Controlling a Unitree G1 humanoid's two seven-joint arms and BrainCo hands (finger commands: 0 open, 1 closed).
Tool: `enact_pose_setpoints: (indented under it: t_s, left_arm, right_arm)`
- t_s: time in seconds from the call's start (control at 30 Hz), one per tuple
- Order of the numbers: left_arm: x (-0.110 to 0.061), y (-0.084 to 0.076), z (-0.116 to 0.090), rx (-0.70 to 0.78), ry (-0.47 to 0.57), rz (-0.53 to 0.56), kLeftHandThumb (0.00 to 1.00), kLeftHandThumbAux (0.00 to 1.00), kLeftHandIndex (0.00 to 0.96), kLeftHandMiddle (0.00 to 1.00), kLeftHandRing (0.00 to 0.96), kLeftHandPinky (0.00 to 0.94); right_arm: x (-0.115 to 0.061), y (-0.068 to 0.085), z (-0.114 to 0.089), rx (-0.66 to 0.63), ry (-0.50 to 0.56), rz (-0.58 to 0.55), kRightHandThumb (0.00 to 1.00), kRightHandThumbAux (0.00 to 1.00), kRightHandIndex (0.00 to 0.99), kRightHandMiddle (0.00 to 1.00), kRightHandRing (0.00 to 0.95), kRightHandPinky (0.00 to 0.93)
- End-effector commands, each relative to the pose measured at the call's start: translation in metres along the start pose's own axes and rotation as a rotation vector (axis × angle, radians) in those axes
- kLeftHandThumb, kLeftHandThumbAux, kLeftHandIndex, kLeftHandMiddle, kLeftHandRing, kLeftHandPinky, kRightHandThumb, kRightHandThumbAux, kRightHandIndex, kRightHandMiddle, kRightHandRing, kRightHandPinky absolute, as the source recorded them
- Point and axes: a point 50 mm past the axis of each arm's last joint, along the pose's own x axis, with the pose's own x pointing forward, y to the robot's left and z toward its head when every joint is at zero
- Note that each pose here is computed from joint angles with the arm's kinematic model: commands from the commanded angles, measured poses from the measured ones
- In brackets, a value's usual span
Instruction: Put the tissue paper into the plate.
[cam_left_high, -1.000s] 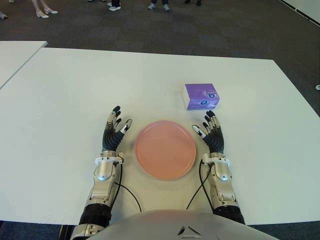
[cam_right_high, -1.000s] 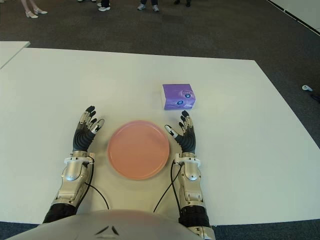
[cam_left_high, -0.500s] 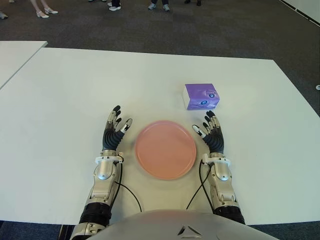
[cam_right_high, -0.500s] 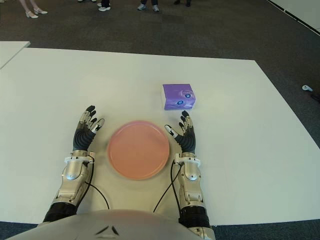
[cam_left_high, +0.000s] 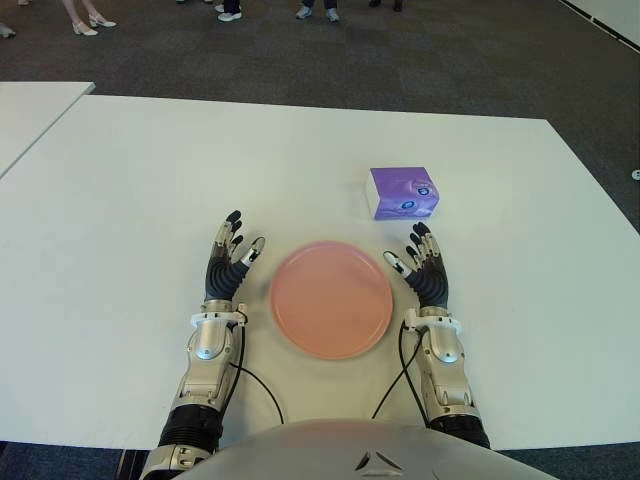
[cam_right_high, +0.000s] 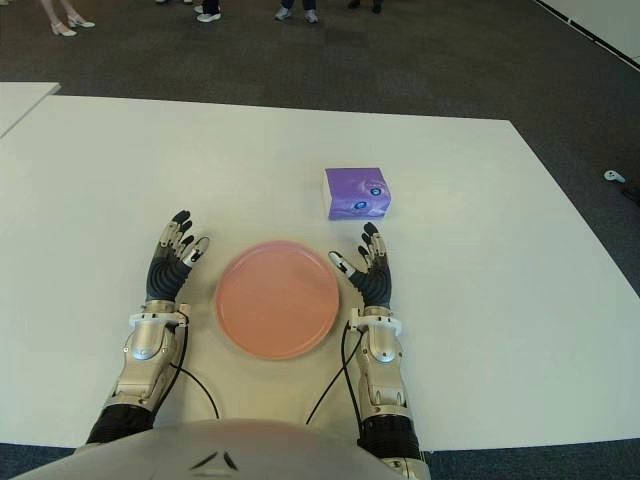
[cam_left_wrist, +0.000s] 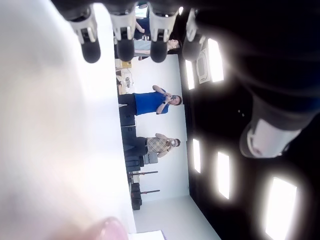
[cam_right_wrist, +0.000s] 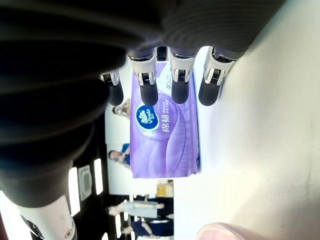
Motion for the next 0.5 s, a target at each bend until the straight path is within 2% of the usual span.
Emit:
enact_pose_setpoints:
  t_s: [0.03, 0.43, 0.5]
  left_arm:
    - [-0.008, 0.002, -0.012, -0.001, 0.069, 0.004, 0.0, 0.553, 0.0, 0.0, 0.0, 0.0]
    - [-0.008, 0.0, -0.012, -0.007, 0.075, 0.003, 0.0, 0.557, 0.0, 0.0, 0.0, 0.0]
    - [-0.008, 0.0, -0.011, -0.006, 0.071, 0.005, 0.0, 0.557, 0.0, 0.0, 0.0, 0.0]
  right_arm:
    - [-0.012, -0.002, -0.021, -0.009, 0.135, -0.012, 0.156, 0.761, 0.0, 0.014, 0.008, 0.045]
    - [-0.015, -0.007, -0.021, -0.013, 0.161, -0.037, 0.157, 0.748, 0.002, 0.017, 0.013, 0.052]
    - [-0.019, -0.009, -0.005, -0.021, 0.134, -0.056, 0.159, 0.745, 0.001, 0.022, 0.019, 0.056]
